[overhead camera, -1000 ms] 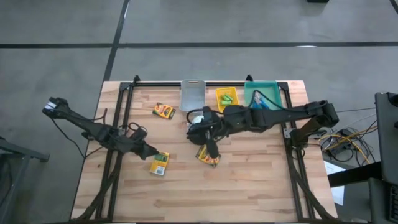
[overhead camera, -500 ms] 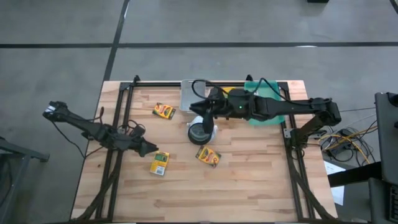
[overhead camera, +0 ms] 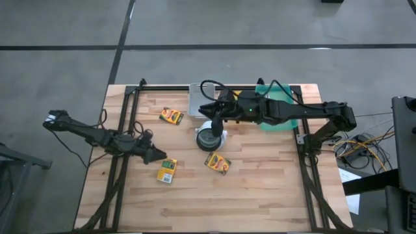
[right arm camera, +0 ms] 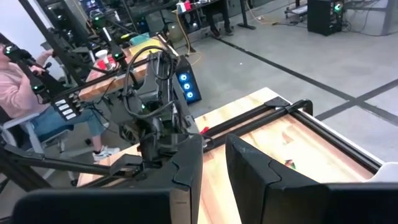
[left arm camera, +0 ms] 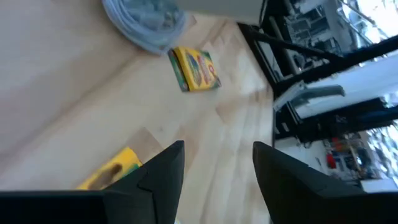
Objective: Pick & Place School Supplies
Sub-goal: Put the pack of crayon into the gray bin
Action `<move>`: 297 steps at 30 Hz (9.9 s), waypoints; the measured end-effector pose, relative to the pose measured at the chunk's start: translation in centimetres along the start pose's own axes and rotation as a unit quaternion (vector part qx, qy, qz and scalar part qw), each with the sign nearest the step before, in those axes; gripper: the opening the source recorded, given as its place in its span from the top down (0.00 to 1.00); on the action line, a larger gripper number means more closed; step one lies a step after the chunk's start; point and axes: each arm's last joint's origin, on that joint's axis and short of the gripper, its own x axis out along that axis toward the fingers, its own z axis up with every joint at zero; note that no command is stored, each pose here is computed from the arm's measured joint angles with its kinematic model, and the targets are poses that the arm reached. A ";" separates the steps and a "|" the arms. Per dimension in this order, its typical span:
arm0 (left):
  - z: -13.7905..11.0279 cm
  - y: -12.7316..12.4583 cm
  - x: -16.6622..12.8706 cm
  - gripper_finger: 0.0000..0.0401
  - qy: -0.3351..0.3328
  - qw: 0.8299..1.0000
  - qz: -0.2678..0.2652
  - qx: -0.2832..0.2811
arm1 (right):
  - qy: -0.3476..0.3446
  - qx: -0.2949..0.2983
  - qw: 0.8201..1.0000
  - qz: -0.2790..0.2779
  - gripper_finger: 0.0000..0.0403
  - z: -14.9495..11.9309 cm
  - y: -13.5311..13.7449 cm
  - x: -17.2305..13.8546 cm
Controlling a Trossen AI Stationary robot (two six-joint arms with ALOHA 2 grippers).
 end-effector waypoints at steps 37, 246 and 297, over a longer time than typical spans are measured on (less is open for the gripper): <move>3.2 -1.7 -1.3 0.52 0.088 0.996 -0.018 -0.009 | 0.001 0.000 1.000 0.001 0.83 0.0 0.0 0.0; 4.8 4.9 7.8 0.57 0.277 0.957 0.079 -0.033 | 0.001 0.001 1.000 0.001 0.83 -0.1 0.0 0.0; 9.1 -3.2 4.8 0.59 0.139 0.977 -0.017 0.159 | 0.001 0.001 1.000 0.001 0.83 -0.1 0.0 0.0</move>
